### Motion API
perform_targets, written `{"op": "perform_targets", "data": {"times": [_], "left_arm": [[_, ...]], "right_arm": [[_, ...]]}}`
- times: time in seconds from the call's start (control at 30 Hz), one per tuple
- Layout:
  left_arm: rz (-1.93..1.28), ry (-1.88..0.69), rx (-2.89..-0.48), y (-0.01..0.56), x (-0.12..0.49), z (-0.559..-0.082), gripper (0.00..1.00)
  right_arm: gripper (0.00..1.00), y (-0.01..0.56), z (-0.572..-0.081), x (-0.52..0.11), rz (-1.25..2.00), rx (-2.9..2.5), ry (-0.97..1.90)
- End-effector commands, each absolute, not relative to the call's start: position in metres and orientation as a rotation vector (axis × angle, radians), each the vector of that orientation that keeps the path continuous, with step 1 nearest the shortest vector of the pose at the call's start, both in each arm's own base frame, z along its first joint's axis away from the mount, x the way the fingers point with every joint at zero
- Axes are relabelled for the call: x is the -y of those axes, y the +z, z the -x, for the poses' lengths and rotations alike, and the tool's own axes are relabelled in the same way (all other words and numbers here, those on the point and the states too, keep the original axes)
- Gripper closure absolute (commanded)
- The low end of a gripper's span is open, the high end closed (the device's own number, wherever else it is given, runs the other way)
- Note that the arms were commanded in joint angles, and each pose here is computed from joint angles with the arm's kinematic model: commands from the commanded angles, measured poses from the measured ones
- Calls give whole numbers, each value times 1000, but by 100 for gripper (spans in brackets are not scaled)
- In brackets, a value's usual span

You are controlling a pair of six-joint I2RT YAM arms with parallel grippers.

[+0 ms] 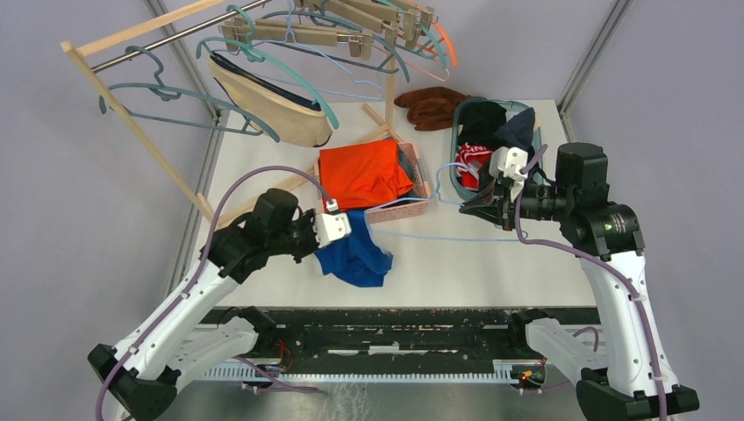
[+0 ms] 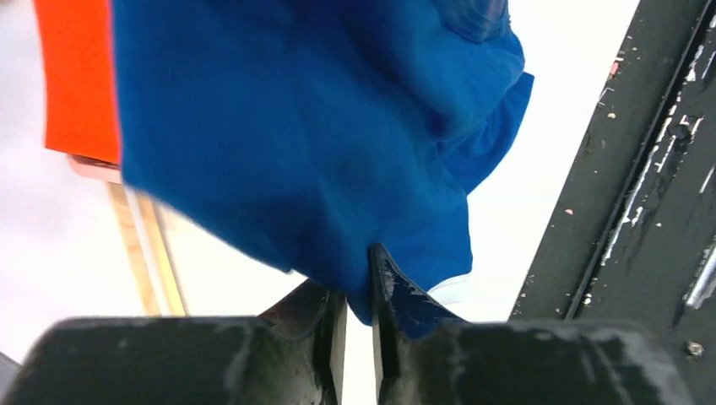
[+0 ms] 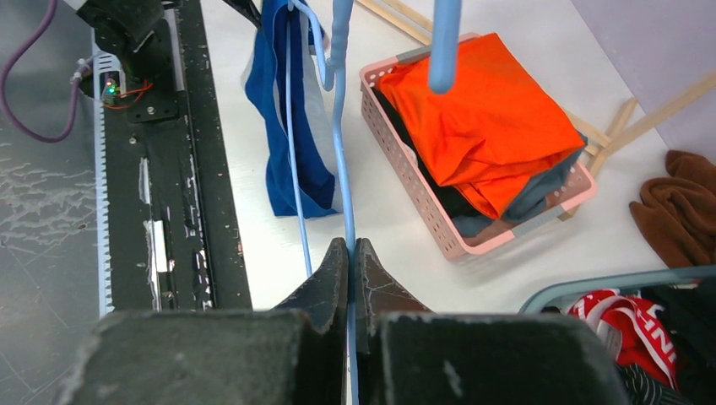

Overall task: Remove the underwear clipped to the hanger
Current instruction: Remove the underwear from the hanger.

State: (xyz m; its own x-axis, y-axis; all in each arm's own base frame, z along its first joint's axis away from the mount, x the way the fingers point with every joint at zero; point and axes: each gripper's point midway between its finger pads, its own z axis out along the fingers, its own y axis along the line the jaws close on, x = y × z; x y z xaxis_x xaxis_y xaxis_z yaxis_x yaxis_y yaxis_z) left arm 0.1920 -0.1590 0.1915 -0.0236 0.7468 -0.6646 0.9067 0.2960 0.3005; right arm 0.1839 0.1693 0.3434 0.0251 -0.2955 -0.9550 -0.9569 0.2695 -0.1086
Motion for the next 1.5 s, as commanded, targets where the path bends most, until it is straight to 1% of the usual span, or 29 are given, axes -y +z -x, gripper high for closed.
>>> {"op": "perform_targets", "data": {"times": [0.0, 0.03, 0.07, 0.23, 0.37, 0.47, 0.53, 0.63, 0.8, 0.9, 1.03, 1.1, 1.2, 1.3, 1.47], "left_arm": [[-1391, -291, -1670, 218, 168, -197, 89], [-1381, -277, -1669, 219, 166, -197, 96], [-1376, -262, -1667, 220, 163, -198, 97], [-1331, -147, -1670, 232, 146, -205, 97], [-1264, -9, -1671, 256, 127, -215, 97], [-1146, 93, -1645, 281, 113, -227, 97], [-1136, 103, -1634, 287, 113, -229, 97], [-1191, 42, -1658, 277, 124, -228, 97], [-1293, -169, -1672, 269, 162, -224, 97], [-1329, -324, -1636, 281, 188, -220, 97], [-1350, -500, -1561, 309, 223, -219, 97], [-1348, -562, -1525, 322, 239, -220, 97], [-1364, -644, -1485, 331, 263, -221, 97], [-1412, -651, -1493, 317, 282, -224, 96], [-1491, -608, -1563, 264, 296, -232, 88]], "right_arm": [[99, 361, -194, -163, 1183, -1462, 696], [99, 361, -196, -161, 1172, -1472, 679], [99, 361, -199, -158, 1159, -1487, 658], [99, 357, -212, -141, 1126, -1547, 513], [99, 353, -215, -131, 1134, -1586, 440], [99, 349, -222, -122, 1130, -1628, 378], [99, 347, -226, -116, 1122, -1650, 335], [99, 351, -231, -110, 1085, -1669, 289], [99, 357, -242, -106, 1005, -1698, 276], [99, 357, -260, -95, 893, -1762, 225], [99, 349, -289, -67, 721, -1853, 70], [99, 345, -296, -59, 671, -1871, 27], [99, 342, -298, -61, 665, -1873, 46], [99, 339, -297, -69, 688, -1869, 95], [99, 333, -291, -87, 777, -1840, 202]]}}
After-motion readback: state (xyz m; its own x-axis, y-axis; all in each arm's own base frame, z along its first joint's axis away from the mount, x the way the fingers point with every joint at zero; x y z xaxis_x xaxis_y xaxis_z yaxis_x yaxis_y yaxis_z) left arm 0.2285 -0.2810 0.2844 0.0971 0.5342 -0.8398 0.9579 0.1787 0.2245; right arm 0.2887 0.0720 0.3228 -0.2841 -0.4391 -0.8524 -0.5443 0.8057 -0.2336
